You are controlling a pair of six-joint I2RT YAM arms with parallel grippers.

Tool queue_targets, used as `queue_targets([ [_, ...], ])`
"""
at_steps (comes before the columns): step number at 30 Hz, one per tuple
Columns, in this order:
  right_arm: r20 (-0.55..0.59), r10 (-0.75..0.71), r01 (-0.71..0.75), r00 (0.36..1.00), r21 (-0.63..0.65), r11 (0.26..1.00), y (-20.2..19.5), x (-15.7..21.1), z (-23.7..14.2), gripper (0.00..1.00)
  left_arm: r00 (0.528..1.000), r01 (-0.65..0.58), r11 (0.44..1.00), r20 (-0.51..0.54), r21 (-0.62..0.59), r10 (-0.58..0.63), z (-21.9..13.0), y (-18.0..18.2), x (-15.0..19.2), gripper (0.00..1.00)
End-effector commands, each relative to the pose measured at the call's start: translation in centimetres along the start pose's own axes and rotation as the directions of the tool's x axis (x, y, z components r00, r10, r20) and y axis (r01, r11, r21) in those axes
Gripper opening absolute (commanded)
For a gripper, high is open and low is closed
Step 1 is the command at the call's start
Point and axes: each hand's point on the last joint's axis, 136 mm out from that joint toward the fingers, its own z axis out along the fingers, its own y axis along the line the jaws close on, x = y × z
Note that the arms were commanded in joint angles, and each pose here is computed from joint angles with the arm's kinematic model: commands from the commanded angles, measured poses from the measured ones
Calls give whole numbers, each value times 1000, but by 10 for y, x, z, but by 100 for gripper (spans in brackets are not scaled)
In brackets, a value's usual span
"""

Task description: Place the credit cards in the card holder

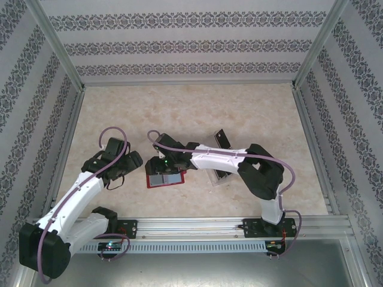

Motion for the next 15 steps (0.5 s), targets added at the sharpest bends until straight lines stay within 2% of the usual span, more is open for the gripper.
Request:
queue_targets([
  [1,76,-18,14,997,40,999,-11,-9,-41,54,999,-22,1000,-36,2,22,5,1,6,84],
  [4,137,-2,-11,991,96,995,-37,-12,-77,52,997,-34,999,-73,14,35,12,-1,14,83],
  [8,186,-7,-42,983,259,965,-92,-8,-124,50,990,-49,999,-129,21,51,23,-3,26,83],
  [15,163,9,-80,987,434,898,-160,15,-168,47,977,-93,996,-192,0,91,43,-3,51,83],
])
